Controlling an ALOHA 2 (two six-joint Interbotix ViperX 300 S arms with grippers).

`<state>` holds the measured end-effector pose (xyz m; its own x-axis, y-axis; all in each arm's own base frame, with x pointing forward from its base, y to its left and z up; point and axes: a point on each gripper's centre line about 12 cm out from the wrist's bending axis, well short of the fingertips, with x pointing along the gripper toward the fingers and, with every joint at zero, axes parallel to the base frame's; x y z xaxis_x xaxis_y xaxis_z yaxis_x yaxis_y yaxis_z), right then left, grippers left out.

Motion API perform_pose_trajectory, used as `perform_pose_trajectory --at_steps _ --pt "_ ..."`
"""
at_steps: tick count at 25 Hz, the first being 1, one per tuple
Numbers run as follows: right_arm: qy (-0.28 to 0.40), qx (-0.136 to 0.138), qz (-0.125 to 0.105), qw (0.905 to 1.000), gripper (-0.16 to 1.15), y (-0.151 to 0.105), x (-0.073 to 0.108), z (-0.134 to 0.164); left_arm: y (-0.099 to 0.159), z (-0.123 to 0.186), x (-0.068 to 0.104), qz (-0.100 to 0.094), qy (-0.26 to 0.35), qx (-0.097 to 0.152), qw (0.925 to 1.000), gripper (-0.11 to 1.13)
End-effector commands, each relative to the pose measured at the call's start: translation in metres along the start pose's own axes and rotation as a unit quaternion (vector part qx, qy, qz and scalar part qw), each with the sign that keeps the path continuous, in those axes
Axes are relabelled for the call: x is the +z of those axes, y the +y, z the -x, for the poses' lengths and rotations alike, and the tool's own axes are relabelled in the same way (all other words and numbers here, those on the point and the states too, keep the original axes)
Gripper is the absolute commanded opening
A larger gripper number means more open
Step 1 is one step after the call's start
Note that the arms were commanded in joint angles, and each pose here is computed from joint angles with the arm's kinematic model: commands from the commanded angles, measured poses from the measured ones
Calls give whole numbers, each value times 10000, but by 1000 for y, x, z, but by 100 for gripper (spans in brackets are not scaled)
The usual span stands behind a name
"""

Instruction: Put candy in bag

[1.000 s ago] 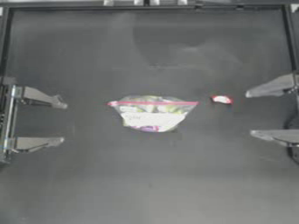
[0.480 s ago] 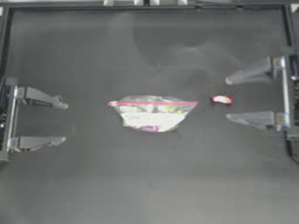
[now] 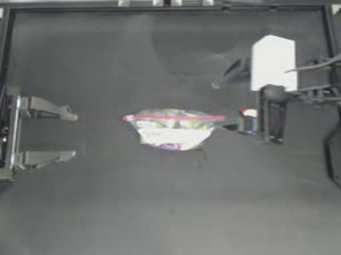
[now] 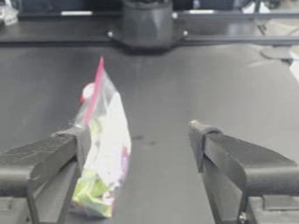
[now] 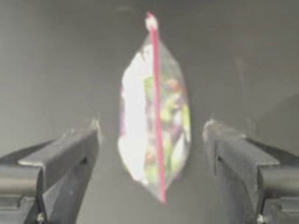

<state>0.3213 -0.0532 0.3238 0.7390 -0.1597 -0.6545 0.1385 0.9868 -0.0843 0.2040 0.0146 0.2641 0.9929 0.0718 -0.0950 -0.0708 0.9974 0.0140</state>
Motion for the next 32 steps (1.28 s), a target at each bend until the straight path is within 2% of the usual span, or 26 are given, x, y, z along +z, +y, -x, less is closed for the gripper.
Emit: perform_pose_trajectory --at_steps 1,5,13,21,32 --pt "138 -79 100 9998 99 -3 22 -6 1 -4 0 25 39 25 10000 98" --pt "414 -100 162 9990 99 -3 34 -23 2 -3 -2 27 62 48 10000 98" --pt "774 -33 473 9959 99 3 54 -59 3 -4 -4 30 116 70 9999 98" --pt "1135 54 736 9908 97 7 66 -96 3 -6 -8 46 200 78 9998 98" --pt "1259 116 1008 9868 97 16 80 -134 3 -6 -14 54 285 79 9995 98"
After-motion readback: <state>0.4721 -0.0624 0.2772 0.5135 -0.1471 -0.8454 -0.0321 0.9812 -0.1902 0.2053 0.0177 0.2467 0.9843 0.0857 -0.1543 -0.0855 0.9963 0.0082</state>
